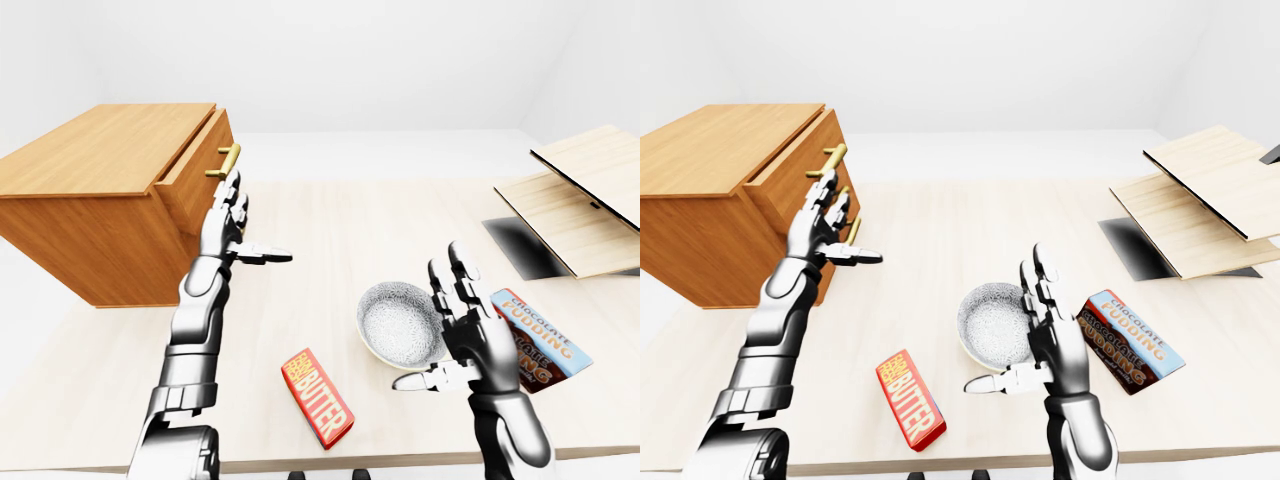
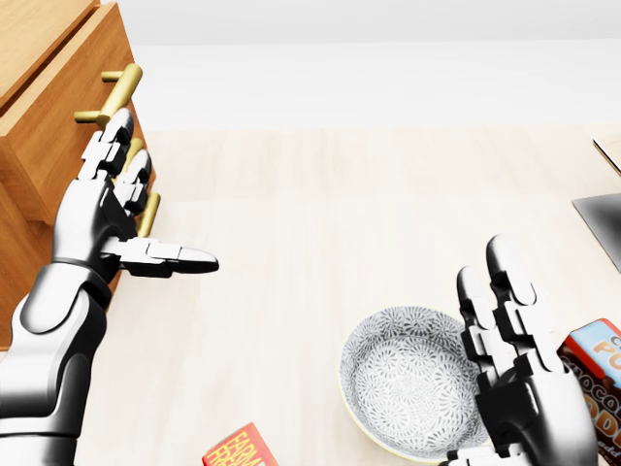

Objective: Close the top drawer of the cabinet and put the bowl on top of it.

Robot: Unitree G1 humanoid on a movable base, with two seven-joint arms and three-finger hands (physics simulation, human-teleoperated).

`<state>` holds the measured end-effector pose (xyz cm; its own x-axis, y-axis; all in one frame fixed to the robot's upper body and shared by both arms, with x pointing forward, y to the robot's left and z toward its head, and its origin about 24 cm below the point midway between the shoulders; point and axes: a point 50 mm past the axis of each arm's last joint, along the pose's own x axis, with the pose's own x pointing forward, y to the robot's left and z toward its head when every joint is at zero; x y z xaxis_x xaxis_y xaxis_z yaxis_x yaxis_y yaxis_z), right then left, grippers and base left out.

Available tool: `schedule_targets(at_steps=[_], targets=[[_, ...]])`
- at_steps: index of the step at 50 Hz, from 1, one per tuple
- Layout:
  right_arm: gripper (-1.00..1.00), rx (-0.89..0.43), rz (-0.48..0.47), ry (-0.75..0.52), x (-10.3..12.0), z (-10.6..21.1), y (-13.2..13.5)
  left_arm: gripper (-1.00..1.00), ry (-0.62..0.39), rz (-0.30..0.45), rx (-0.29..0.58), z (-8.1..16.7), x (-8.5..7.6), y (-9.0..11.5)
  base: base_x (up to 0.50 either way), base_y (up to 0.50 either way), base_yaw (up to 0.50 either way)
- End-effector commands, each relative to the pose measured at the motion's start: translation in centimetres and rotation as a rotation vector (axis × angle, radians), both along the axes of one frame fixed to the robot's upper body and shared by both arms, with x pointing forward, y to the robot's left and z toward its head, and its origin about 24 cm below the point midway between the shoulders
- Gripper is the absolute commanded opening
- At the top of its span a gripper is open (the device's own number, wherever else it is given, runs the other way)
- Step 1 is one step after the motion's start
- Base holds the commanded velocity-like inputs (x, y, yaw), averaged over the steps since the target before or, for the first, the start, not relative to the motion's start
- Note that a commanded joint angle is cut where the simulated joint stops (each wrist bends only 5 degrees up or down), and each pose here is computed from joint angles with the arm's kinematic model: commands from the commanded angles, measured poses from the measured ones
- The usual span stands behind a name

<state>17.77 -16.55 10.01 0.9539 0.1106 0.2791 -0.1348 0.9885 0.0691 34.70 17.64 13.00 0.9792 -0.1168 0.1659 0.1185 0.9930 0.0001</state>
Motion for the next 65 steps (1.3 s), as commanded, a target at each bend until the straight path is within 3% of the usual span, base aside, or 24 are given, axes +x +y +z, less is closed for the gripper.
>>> schedule_targets(at_steps=[1,36,65], targets=[[1.0,-0.004,0.003,0.003,0.1,-0.2,0.1,1.0,0.018,0.021,-0.013,-0.3,0.1,0.7,0.0,0.0,0.0],[1.0,-0.003,0.006,0.006,0.2,-0.5,0.0,1.0,0.121,0.088,-0.048,-1.1,2.0,2.8,0.0,0.0,0.0],[1.0,-0.006,0.011,0.005,-0.2,0.0,0.4,1.0,0.082,0.137,-0.104,0.2,2.1,4.5,0.01,0.0,-0.01]])
